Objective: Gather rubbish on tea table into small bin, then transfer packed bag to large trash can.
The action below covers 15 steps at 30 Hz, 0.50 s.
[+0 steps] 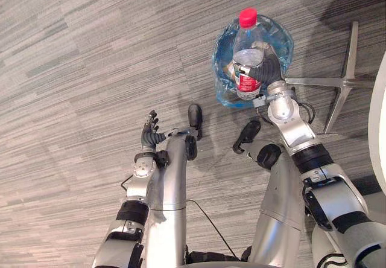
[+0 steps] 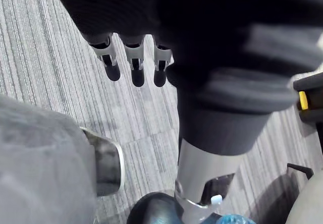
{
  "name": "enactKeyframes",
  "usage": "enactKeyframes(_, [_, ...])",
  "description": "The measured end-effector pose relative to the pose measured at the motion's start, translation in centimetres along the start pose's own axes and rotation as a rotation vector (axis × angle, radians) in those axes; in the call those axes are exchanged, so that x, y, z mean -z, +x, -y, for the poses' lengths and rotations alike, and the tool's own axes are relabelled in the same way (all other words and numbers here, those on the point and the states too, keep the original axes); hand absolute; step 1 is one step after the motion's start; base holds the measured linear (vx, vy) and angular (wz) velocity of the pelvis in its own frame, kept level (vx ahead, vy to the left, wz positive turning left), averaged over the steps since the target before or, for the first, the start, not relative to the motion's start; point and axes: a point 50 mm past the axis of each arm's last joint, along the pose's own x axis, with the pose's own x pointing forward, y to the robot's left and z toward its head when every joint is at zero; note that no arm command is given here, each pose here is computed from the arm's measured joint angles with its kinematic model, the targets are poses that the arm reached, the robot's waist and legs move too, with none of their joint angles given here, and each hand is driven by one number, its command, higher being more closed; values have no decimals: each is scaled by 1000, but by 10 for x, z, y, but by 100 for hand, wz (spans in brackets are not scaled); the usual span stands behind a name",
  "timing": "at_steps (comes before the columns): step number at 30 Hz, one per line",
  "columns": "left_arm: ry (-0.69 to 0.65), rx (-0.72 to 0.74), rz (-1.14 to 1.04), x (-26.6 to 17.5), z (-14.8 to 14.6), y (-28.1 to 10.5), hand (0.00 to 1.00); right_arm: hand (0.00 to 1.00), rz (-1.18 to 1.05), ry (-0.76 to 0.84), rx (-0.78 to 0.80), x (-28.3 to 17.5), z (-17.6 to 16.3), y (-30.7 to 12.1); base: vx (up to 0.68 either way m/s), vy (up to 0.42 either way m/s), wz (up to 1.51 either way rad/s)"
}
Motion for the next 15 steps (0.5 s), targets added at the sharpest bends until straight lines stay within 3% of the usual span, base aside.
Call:
enactKeyframes(8, [-9,-3,4,-1,0,0,0,0,-13,24,63,2,6,1,-47,11,5])
enactKeyframes(15, [-19,-9,2,0,0,0,0,0,-19,-58,31,12,-5,-14,-54,6,-2])
